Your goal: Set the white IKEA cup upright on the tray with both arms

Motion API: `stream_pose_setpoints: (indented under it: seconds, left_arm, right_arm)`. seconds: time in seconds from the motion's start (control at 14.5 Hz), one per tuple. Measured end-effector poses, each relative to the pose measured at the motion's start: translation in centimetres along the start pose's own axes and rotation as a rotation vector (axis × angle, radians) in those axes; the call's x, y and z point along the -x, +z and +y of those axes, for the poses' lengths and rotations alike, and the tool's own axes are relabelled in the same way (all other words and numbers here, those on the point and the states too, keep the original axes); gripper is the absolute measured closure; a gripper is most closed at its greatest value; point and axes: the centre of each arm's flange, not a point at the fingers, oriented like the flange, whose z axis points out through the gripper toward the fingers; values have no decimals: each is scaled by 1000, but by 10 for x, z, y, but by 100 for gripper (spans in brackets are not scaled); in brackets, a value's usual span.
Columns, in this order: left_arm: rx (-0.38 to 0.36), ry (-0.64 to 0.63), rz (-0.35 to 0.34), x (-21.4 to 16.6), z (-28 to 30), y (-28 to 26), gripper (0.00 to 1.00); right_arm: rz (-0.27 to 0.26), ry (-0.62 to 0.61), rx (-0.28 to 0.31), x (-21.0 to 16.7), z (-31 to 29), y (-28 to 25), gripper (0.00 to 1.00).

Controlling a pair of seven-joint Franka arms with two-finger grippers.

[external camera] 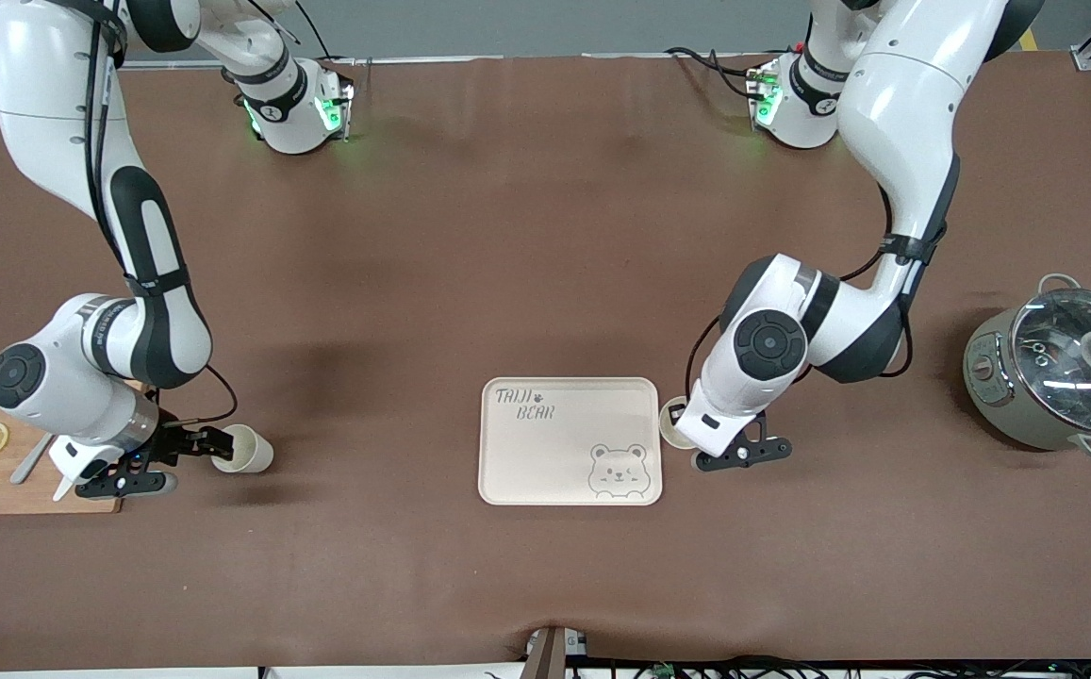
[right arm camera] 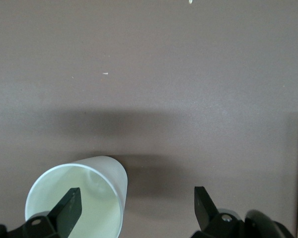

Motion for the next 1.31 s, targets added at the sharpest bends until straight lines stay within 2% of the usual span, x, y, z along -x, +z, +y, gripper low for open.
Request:
stream_pose_setpoints:
  seconds: [0.34,0.83,1.24,1.31]
  left_arm:
    - [2,-13,6,-6,-7,-3,97]
    - [21,-33,31,-11,-1,-17,97]
    - [114,-159,95,1,42,-9,97]
    - [124,-164,97,5,49,-3,97]
  right_arm:
    - [-43,-7,-10,5,-5,11,0]
    - [-61,-7,-11,8,-5,20,0]
    - [-65,-7,-10,8,-5,23,0]
    - [-65,-7,-10,8,-5,23,7]
